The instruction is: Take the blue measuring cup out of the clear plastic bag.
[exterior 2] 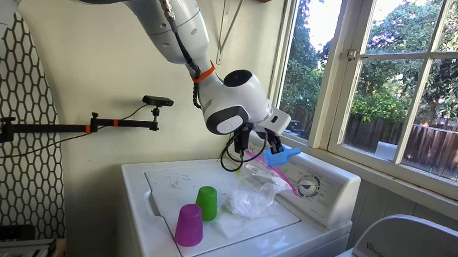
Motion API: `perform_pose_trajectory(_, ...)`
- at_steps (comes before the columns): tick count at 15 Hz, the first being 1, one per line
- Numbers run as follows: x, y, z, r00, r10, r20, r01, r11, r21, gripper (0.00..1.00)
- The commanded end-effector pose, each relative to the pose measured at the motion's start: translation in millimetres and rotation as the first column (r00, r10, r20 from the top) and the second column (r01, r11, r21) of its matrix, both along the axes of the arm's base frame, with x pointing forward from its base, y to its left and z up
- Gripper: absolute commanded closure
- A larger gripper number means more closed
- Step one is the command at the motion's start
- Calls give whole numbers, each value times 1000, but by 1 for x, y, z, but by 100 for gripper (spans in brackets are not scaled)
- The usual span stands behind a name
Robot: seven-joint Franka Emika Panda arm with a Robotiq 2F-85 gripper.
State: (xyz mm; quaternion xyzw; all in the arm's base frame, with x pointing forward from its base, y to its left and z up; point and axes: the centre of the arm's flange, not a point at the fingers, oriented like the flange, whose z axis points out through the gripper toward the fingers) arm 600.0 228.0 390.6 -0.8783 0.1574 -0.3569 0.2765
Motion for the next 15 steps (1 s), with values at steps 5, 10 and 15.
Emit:
perform_pose_trajectory(5,-35,-8,30,997,2,80,-7,998,61,99)
perform_pose_trajectory(10,-55,9,55,992,90,83,-95,994,53,99)
perform_pose_trajectory(15,-72,33,62,976,218,11,-218,975,-31,99)
